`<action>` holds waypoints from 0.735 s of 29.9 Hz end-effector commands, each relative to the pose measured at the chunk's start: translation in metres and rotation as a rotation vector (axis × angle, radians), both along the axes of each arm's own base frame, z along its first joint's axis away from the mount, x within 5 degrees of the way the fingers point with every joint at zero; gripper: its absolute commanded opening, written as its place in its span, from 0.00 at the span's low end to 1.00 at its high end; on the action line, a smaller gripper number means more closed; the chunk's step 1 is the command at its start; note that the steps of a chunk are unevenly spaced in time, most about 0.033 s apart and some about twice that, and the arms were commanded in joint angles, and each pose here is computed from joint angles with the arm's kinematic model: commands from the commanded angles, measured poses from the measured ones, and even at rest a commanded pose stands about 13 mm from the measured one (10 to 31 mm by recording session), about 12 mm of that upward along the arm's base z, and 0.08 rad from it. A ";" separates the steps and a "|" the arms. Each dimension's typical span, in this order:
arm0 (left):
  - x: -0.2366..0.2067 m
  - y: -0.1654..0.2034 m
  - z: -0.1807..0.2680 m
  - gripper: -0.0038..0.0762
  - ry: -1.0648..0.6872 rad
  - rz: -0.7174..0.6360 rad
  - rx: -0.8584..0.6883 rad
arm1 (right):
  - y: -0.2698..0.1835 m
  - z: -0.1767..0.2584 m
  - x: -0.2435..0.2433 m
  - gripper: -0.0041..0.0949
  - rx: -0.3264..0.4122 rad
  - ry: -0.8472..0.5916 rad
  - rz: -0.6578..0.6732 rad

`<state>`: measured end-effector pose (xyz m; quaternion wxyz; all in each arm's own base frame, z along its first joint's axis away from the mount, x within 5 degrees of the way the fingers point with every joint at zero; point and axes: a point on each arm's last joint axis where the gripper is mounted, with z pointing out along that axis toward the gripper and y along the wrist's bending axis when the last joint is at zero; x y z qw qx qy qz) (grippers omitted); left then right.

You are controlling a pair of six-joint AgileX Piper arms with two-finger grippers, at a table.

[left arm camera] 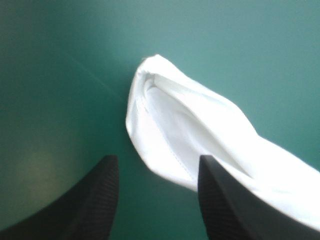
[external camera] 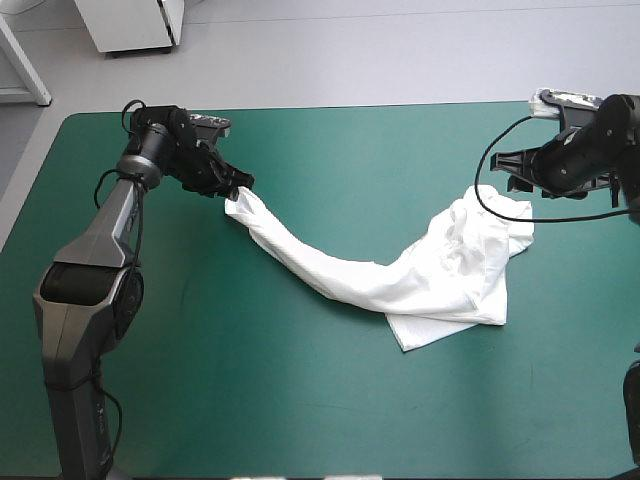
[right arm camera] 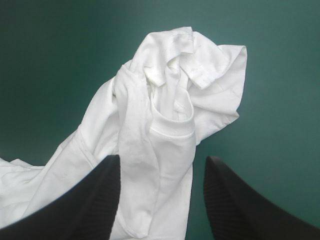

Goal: Fold the cloth

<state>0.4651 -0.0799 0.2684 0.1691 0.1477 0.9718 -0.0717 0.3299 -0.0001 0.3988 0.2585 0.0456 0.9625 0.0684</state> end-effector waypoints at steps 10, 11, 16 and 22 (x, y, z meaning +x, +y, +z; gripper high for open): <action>0.010 -0.005 -0.010 0.47 -0.025 0.020 -0.001 | 0.000 0.020 -0.013 0.53 0.005 -0.065 -0.001; 0.010 -0.005 -0.011 0.47 -0.023 0.020 -0.001 | 0.000 0.020 -0.013 0.53 0.005 -0.065 -0.001; 0.013 -0.006 -0.026 0.39 0.016 0.037 -0.003 | 0.000 0.020 -0.013 0.53 0.005 -0.065 -0.001; 0.012 -0.018 -0.034 0.02 0.041 -0.005 -0.009 | -0.001 0.014 -0.014 0.53 0.002 -0.043 -0.002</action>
